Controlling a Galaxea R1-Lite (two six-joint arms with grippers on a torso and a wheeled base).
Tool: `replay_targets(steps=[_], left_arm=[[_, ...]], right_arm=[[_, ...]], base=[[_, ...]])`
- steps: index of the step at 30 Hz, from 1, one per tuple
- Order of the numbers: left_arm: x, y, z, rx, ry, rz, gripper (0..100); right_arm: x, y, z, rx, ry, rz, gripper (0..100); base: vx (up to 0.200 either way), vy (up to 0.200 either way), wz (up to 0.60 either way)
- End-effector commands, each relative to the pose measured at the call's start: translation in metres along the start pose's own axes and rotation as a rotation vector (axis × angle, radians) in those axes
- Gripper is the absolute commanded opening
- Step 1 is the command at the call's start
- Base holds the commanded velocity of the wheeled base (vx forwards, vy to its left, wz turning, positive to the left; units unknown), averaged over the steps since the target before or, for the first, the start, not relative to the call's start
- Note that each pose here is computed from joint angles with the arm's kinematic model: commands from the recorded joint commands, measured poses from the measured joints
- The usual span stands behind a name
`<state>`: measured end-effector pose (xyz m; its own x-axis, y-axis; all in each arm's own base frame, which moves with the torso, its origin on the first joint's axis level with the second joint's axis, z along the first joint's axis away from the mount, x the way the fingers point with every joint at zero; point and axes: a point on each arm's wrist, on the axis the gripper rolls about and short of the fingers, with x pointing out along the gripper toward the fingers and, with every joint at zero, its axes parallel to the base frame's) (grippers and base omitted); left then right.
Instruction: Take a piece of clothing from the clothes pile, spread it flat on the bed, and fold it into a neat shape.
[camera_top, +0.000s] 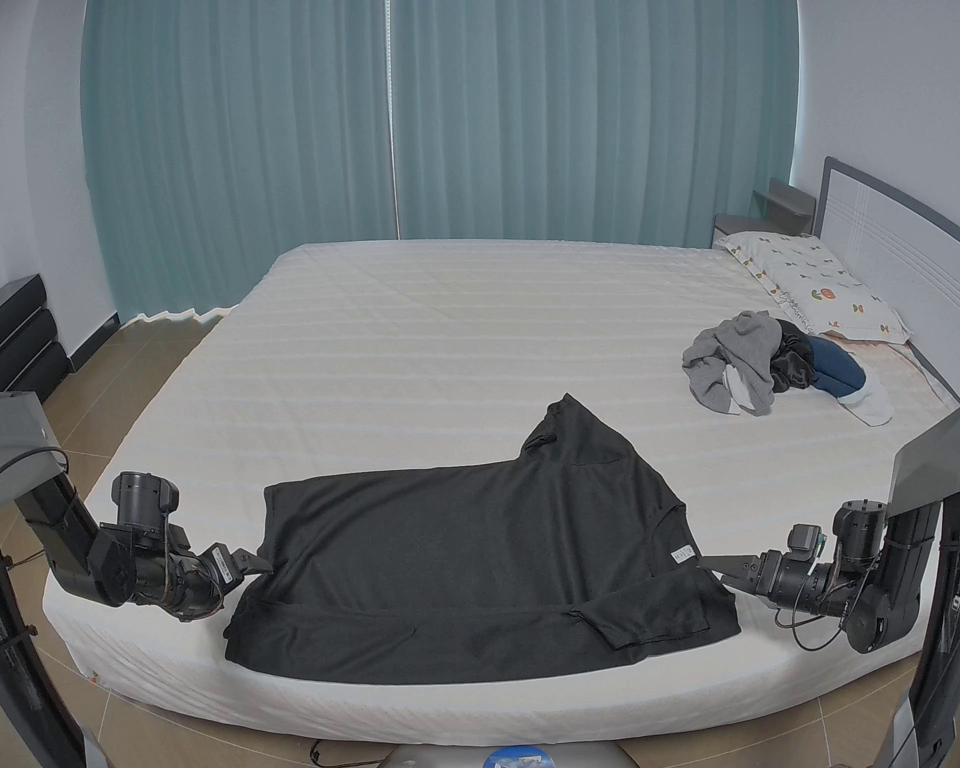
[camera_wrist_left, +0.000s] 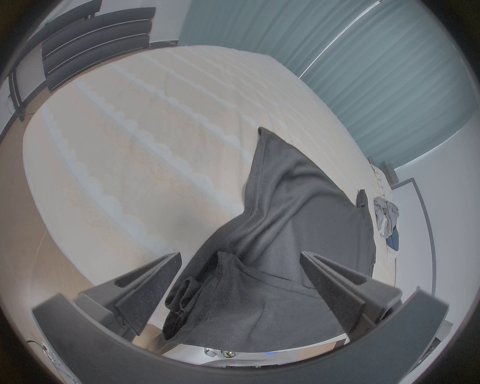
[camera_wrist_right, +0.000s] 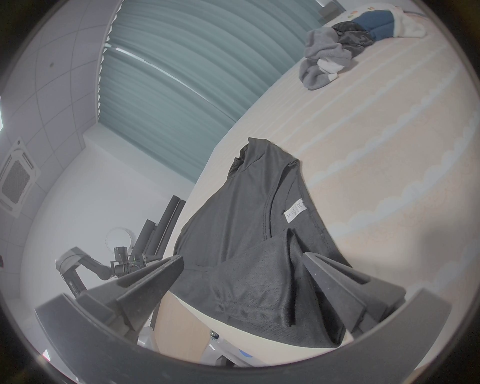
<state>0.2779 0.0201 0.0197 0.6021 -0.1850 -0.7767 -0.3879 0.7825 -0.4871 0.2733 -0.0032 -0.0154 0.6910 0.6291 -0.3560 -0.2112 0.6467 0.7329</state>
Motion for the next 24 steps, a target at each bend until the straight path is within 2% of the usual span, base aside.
replay_targets(steps=[1, 4, 7, 24], left_arm=[[-0.0063, -0.0017, 0.0032, -0.005, -0.023, -0.011, 100], [-0.0066, -0.0024, 0.0036, -0.038, -0.020, -0.022, 100], [-0.0066, -0.0027, 0.0028, -0.055, -0.001, -0.047, 100], [-0.0045, -0.0016, 0.0014, -0.060, 0.008, -0.040, 100]], right_arm=[[-0.0027, 0.0027, 0.0031, -0.009, -0.017, 0.007, 100], [-0.0033, 0.0028, 0.0032, -0.009, -0.018, 0.006, 100], [-0.0050, 0.0020, 0.0046, -0.004, -0.026, 0.003, 100], [-0.0068, 0.0043, 0.0071, -0.009, -0.034, 0.011, 100]], base=[[0.000, 0.000, 0.00], [0.000, 0.000, 0.00], [0.000, 0.200, 0.00], [0.000, 0.000, 0.00]])
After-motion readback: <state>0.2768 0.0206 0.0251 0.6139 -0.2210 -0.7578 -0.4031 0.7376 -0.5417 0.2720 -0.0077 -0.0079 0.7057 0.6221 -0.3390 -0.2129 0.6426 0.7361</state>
